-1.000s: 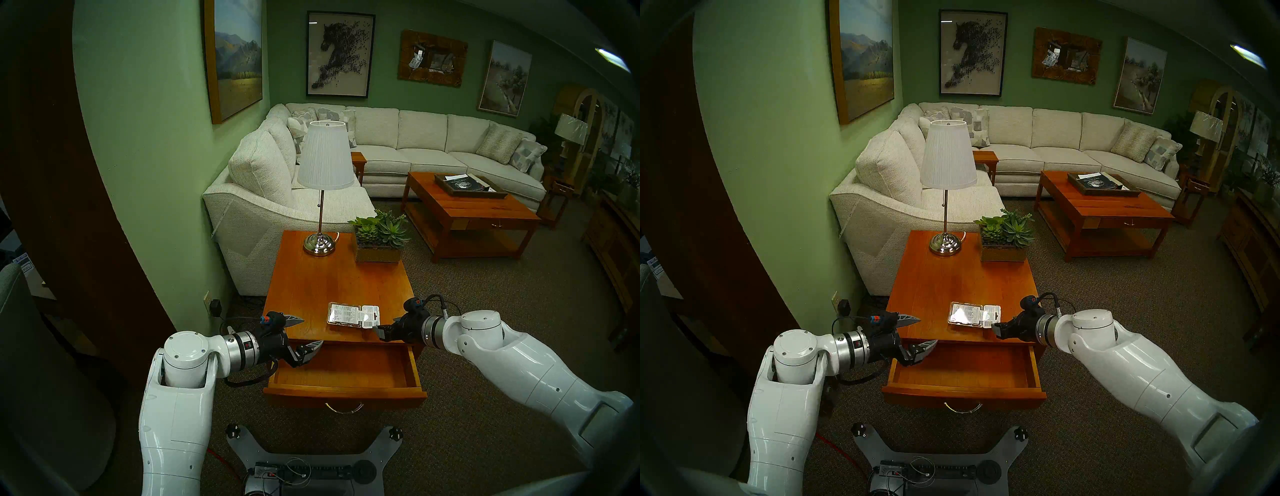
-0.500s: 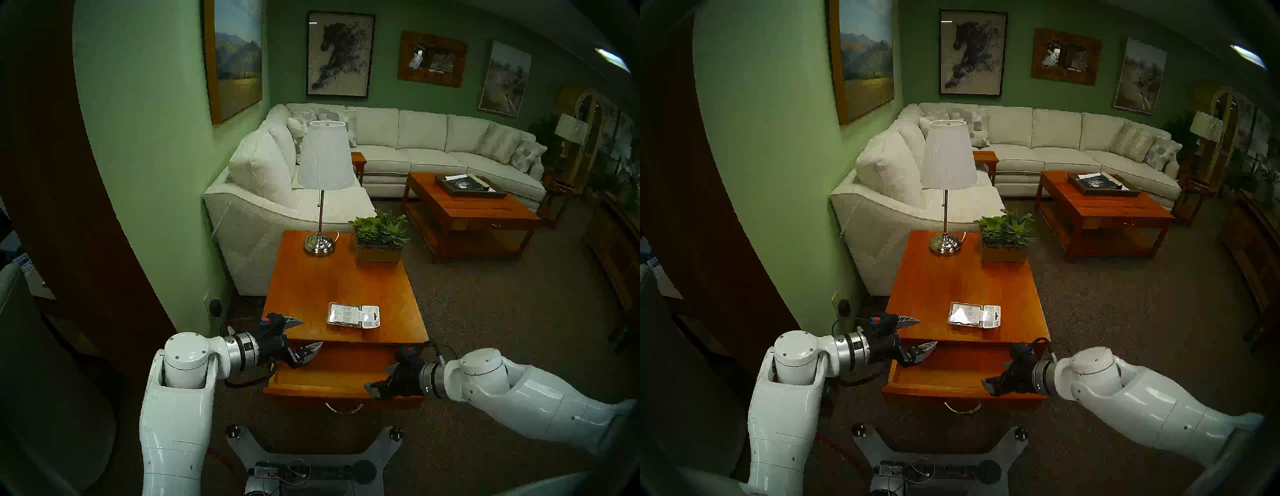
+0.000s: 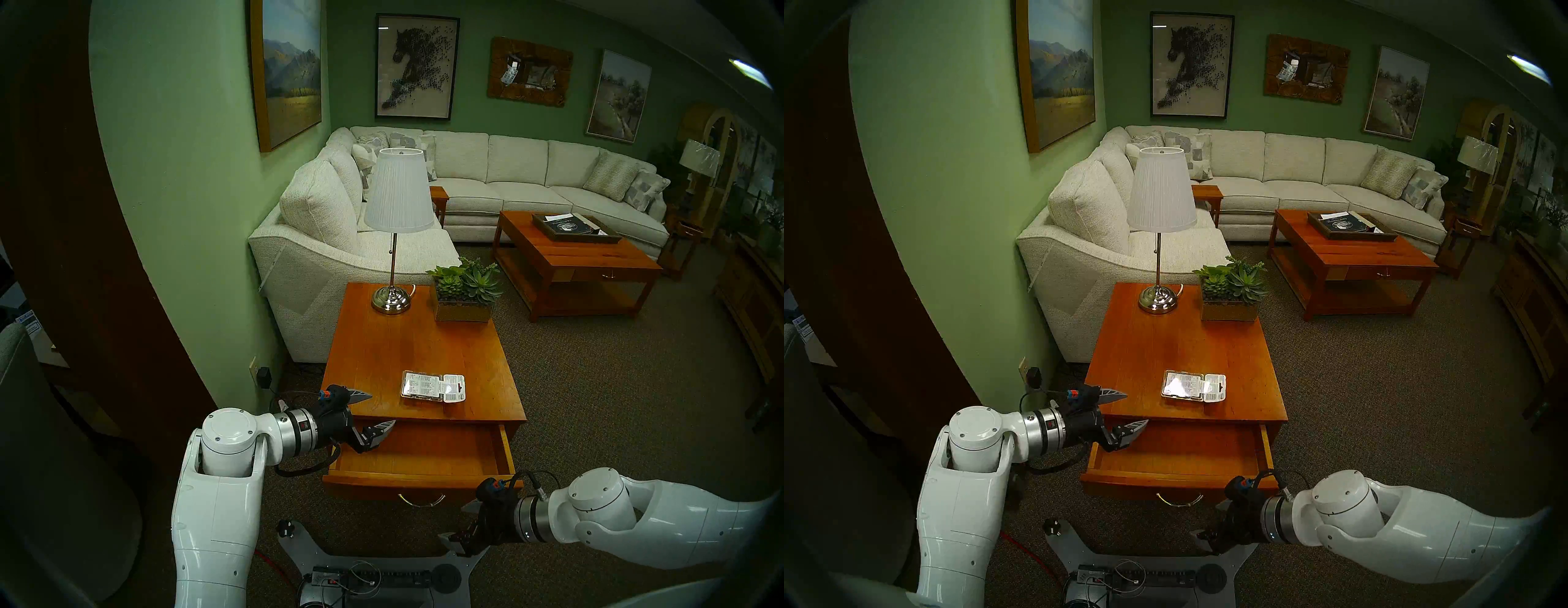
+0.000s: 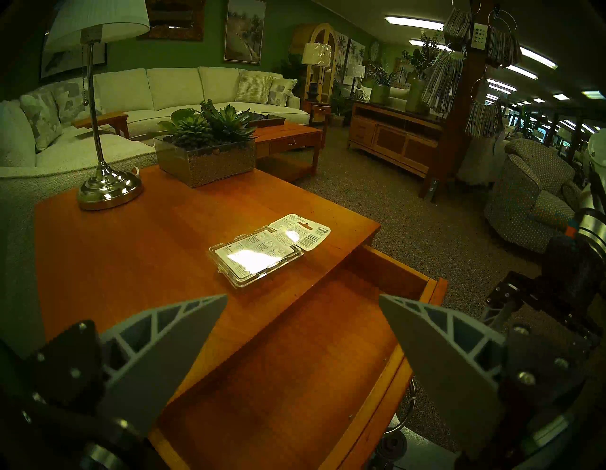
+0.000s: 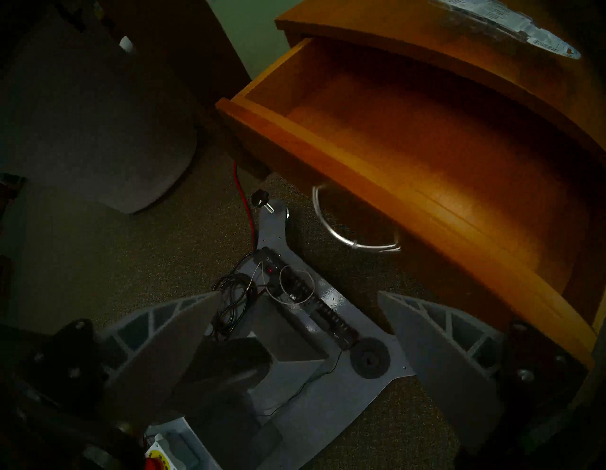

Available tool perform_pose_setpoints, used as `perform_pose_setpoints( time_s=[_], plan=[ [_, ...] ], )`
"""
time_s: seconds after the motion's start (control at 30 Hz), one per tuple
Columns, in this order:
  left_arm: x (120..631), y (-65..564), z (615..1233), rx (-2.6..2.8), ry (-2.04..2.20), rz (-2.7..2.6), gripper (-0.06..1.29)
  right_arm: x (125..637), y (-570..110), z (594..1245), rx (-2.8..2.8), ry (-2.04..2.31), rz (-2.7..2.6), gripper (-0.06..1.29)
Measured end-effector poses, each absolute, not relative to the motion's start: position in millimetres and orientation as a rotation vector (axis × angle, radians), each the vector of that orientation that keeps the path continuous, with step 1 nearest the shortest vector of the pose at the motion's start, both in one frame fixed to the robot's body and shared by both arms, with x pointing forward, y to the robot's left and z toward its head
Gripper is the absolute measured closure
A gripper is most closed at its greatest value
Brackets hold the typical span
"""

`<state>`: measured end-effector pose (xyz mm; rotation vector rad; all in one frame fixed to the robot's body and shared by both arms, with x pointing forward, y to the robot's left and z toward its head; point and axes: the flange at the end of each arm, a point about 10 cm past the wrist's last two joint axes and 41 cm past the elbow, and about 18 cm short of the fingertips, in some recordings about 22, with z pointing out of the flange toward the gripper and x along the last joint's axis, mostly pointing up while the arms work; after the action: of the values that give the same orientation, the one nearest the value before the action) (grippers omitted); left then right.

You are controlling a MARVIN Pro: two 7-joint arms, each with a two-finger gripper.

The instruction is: Open the drawer, take out the contents and close the drawer

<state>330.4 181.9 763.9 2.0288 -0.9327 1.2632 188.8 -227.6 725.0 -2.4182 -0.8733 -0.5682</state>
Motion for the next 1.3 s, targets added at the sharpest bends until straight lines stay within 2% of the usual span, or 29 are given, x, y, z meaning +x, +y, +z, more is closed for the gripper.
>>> perform_pose_setpoints(
  time_s=[0.27, 0.33, 0.37, 0.4, 0.43, 0.47, 0.5, 0.53, 0.6, 0.97, 1.3],
  plan=[
    [330.6, 181.6, 764.2, 2.027, -0.934, 1.265, -0.02, 161.4, -227.0, 740.0, -2.416, -0.940, -0.569, 0.00],
    [330.8, 181.5, 764.4, 2.026, -0.935, 1.267, -0.02, 158.1, -228.0, 743.3, -2.425, -0.947, -0.585, 0.08],
    [330.9, 181.5, 764.7, 2.025, -0.935, 1.268, -0.02, 156.7, -229.1, 745.5, -2.433, -0.951, -0.602, 0.15],
    [331.0, 181.4, 765.0, 2.025, -0.935, 1.269, -0.02, 156.1, -230.8, 747.3, -2.443, -0.951, -0.619, 0.30],
    [331.1, 181.4, 765.3, 2.024, -0.935, 1.270, -0.02, 155.8, -232.4, 748.7, -2.453, -0.949, -0.636, 0.57],
    [331.2, 181.3, 765.6, 2.023, -0.935, 1.271, -0.02, 155.6, -234.4, 750.2, -2.463, -0.944, -0.654, 0.72],
    [331.3, 181.3, 765.8, 2.023, -0.935, 1.271, -0.02, 155.9, -236.4, 751.3, -2.472, -0.938, -0.671, 0.99],
    [331.4, 181.2, 766.4, 2.022, -0.935, 1.273, -0.02, 157.0, -241.0, 753.0, -2.493, -0.920, -0.708, 1.17],
    [331.5, 181.2, 766.9, 2.021, -0.935, 1.274, -0.02, 158.2, -244.3, 753.5, -2.511, -0.901, -0.736, 1.26],
    [331.7, 181.2, 770.2, 2.014, -0.935, 1.282, -0.02, 172.5, -269.7, 732.2, -2.674, -0.697, -0.877, 1.27],
    [331.6, 181.1, 770.7, 2.013, -0.932, 1.282, -0.02, 181.1, -261.8, 725.9, -2.680, -0.661, -0.867, 1.27]
  ],
)
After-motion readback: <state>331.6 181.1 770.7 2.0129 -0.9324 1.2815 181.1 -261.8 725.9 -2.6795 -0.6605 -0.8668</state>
